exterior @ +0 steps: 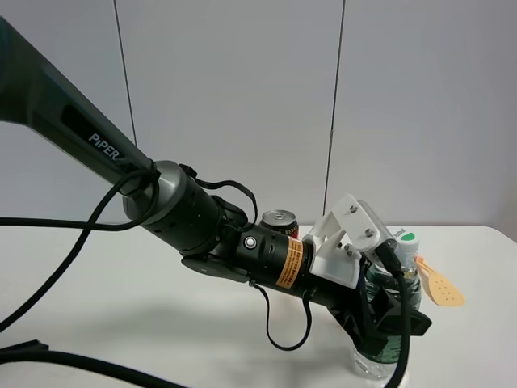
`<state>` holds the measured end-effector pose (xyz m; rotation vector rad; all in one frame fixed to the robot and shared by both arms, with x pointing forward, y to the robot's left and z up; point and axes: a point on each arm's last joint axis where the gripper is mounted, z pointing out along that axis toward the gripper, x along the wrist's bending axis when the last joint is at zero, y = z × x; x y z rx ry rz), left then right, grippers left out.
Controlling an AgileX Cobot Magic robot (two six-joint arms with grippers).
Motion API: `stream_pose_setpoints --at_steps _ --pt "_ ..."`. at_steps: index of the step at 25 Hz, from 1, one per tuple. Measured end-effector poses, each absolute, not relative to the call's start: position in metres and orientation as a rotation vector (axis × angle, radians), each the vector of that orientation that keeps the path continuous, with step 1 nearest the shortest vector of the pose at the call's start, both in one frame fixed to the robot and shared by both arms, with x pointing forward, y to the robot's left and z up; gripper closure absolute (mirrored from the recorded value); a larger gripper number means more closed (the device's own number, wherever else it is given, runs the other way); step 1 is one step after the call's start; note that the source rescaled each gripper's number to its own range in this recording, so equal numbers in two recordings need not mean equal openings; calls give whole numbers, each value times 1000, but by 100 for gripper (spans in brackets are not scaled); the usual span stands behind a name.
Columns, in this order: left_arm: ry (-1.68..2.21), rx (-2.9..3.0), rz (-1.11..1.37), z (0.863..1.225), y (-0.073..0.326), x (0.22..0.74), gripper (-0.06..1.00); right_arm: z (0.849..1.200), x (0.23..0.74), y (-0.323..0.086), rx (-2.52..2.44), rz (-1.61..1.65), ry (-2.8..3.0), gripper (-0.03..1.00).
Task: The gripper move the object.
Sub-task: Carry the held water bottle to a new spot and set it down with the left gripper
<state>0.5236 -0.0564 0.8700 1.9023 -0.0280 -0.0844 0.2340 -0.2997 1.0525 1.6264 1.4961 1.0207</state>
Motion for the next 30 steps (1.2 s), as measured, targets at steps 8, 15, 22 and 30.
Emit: stream_pose_setpoints --at_steps 8,15,22,30 --pt "-50 1901 -65 867 -56 524 93 1052 234 -300 1626 1021 1496 -3" --pt "-85 1902 -38 867 -56 524 92 1052 234 -300 1626 1021 1496 -3" --pt "-83 1868 -36 873 -59 526 60 1052 234 -300 1626 1021 1496 -3" --pt "-110 1839 16 900 -59 527 46 1052 234 -300 1626 1021 1496 -3"
